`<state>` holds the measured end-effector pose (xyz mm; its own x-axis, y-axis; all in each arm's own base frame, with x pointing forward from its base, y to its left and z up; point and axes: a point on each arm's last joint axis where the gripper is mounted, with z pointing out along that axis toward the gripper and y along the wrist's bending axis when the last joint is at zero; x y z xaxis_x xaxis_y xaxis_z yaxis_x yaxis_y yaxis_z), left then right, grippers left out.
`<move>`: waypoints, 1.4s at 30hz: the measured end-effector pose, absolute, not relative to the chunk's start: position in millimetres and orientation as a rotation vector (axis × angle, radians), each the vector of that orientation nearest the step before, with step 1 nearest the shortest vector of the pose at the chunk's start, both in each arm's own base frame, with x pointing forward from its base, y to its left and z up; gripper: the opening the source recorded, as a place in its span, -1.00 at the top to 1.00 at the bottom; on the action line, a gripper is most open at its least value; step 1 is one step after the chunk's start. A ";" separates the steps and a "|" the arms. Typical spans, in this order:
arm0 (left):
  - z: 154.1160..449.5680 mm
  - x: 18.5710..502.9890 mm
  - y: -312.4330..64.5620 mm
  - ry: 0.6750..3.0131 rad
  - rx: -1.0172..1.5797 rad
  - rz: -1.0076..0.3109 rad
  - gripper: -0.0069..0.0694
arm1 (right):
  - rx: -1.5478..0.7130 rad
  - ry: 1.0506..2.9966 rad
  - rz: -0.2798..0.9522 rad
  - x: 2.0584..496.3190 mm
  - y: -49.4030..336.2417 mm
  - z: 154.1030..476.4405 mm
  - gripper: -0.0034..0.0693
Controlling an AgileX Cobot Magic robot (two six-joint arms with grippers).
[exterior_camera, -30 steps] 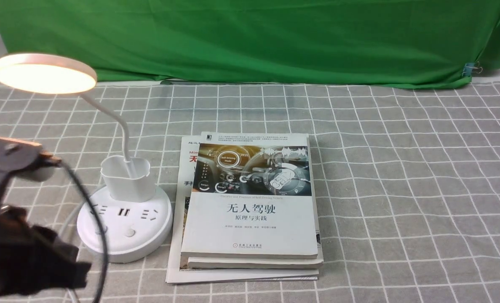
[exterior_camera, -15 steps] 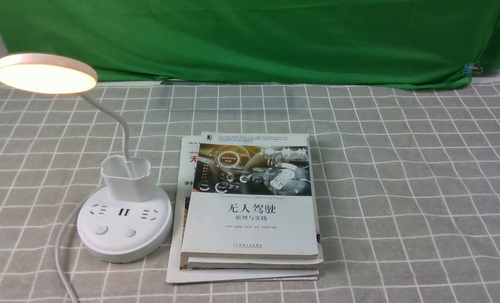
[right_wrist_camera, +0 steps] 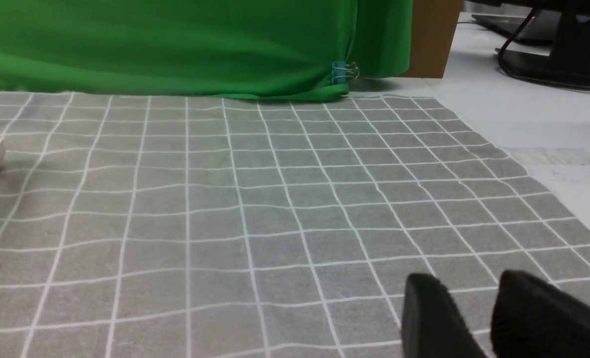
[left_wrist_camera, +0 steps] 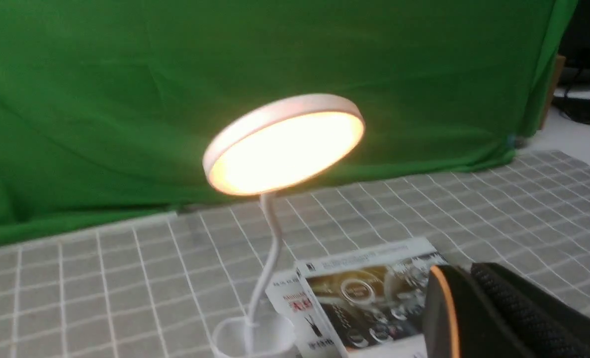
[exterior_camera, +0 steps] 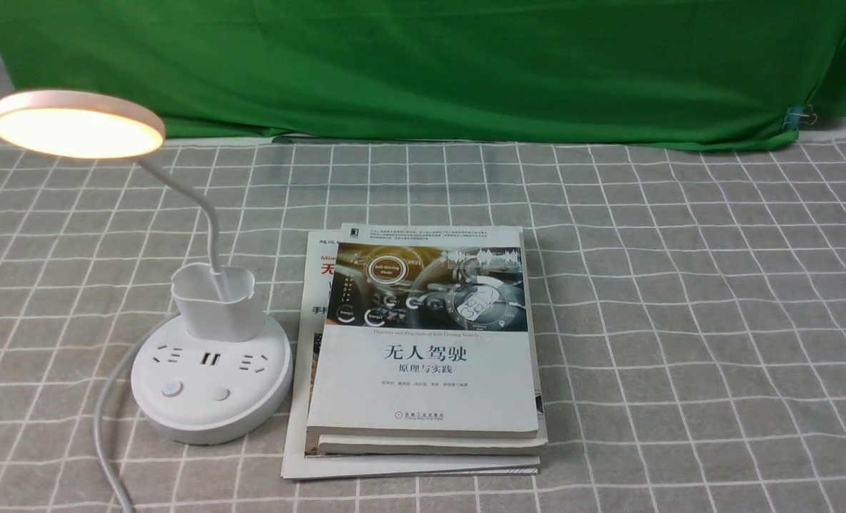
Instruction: Turn on the desk lamp on the grey coffee tablecloth with your hand.
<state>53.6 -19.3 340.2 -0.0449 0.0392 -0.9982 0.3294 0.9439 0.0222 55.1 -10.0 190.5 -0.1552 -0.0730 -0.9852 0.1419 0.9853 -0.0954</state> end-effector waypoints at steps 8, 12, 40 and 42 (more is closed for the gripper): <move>264.1 44.0 -5.5 1.527 0.169 -0.008 0.77 | 0.052 1.716 -0.187 55.1 -10.0 190.5 0.23; 200.3 54.5 1.4 1.704 0.086 0.115 0.77 | 0.055 1.716 -0.186 55.1 -10.0 190.5 0.23; 194.9 56.3 -1.0 1.660 0.096 0.066 0.77 | 0.062 1.716 -0.179 55.1 -10.0 190.5 0.23; 194.9 56.3 -1.0 1.660 0.096 0.066 0.77 | 0.062 1.716 -0.179 55.1 -10.0 190.5 0.23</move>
